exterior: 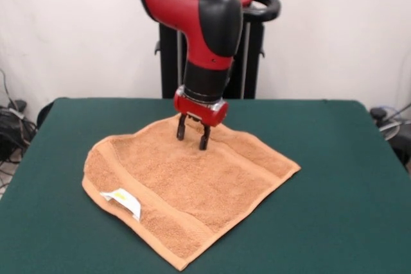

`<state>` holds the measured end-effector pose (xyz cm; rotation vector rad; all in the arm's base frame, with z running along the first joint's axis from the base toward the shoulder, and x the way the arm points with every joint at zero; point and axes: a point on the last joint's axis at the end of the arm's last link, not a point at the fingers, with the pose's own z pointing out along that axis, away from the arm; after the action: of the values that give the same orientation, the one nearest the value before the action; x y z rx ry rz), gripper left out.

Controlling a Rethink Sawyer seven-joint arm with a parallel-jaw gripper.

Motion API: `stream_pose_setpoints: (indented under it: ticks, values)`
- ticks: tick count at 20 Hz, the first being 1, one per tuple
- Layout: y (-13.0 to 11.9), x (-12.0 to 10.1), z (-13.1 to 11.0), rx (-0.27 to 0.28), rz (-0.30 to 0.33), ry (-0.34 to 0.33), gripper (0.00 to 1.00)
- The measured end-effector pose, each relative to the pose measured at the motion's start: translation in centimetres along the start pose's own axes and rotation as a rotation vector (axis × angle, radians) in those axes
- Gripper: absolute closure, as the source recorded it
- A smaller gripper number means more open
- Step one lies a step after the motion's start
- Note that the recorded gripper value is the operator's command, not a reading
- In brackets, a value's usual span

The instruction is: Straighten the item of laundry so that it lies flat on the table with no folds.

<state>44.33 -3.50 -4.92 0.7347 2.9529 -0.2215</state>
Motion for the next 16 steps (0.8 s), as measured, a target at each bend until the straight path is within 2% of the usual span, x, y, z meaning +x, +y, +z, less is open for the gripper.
stream_pose_setpoints:
  ticks: [2,7,16]
  values:
    - [0.8,-0.3,-0.1,0.015,0.009,0.005,0.00]
    - [2.1,-1.3,0.0,0.012,0.010,-0.008,0.00]
    - [2.5,-2.1,0.2,0.012,0.052,-0.003,0.00]
